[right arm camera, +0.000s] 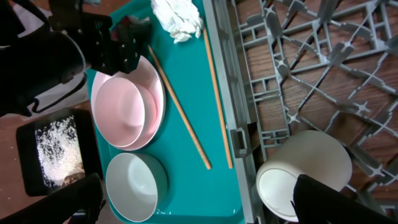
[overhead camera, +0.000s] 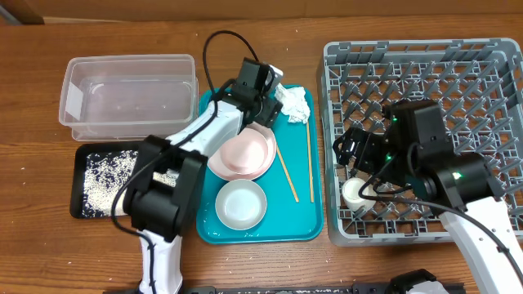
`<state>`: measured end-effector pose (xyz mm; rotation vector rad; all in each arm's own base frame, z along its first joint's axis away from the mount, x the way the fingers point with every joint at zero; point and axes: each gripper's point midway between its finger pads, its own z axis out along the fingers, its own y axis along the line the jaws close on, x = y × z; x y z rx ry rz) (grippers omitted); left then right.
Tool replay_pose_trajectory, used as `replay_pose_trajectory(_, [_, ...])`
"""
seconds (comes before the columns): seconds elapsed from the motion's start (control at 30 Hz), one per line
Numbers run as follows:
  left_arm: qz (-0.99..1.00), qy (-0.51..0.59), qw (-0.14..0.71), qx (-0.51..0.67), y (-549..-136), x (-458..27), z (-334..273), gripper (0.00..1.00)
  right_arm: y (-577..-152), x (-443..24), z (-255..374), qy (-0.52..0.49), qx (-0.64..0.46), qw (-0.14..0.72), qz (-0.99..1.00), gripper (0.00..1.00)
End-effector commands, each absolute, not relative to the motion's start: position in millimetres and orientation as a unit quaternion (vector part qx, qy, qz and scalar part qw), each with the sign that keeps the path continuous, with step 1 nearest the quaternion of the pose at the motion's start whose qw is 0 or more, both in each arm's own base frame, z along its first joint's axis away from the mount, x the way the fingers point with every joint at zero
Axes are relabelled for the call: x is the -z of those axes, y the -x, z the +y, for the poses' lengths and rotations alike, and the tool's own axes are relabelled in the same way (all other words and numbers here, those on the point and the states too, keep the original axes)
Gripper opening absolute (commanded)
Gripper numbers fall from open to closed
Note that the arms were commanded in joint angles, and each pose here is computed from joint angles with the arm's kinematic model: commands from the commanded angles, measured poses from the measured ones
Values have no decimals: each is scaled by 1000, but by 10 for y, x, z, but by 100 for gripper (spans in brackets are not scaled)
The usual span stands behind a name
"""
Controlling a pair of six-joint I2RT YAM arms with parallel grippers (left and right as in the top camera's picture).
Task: Sort waste into correct bins and load items into the dishwasher
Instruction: 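Grasp the red wrapper with the left gripper, drop into clear bin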
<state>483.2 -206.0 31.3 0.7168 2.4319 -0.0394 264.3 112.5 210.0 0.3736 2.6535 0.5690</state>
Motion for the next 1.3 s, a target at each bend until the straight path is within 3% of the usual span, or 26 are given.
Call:
replay_pose_trajectory(0.0, [906, -304, 294, -6, -4864, -182, -2025, 61, -2670, -2172, 1155, -127, -211, 207, 947, 100])
replay_pose_trajectory(0.07, [904, -302, 303, -6, -4898, -235, -2037, 21, -2673, -2178, 1156, -127, -212, 209, 946, 100])
replay_pose_trajectory(0.1, [903, -297, 309, -4, -4919, -297, -2042, 8, -2674, -2178, 1156, -127, -212, 209, 946, 100])
replay_pose_trajectory(0.13, [906, -280, 319, -4, -4958, -389, -2033, 4, -2674, -2178, 1156, -127, -211, 209, 946, 100])
replay_pose_trajectory(0.43, [897, -167, 408, 33, -4919, -1795, -1946, 4, -2675, -2176, 1150, -127, -210, 210, 947, 100])
replay_pose_trajectory(0.6, [890, -129, 435, -40, -4746, -2326, -1493, 4, -2675, -2176, 1150, -127, -210, 210, 947, 100])
replay_pose_trajectory(0.87, [888, -70, 424, -162, -4862, -2441, -414, 4, -2666, -2171, 1148, -127, -209, 208, 947, 100])
replay_pose_trajectory(1.0, [896, -114, 414, -112, -5046, -2225, -238, 4, -2658, -2165, 1145, -128, -208, 206, 948, 100])
replay_pose_trajectory(1.03, [900, -134, 407, -83, -5064, -2127, -259, 6, -2657, -2164, 1145, -128, -208, 206, 948, 100])
replay_pose_trajectory(1.07, [903, -141, 401, -64, -5070, -2055, -264, 22, -2656, -2164, 1145, -128, -208, 205, 948, 100])
replay_pose_trajectory(1.1, [906, -142, 397, -48, -5072, -2001, -263, 46, -2653, -2162, 1144, -128, -208, 205, 948, 100])
replay_pose_trajectory(1.13, [907, -145, 393, -36, -5072, -1963, -273, 61, -2650, -2160, 1143, -128, -207, 204, 948, 100])
replay_pose_trajectory(1.27, [898, -159, 410, -8, -5060, -2112, -417, 65, -2646, -2157, 1139, -119, -204, 205, 950, 100])
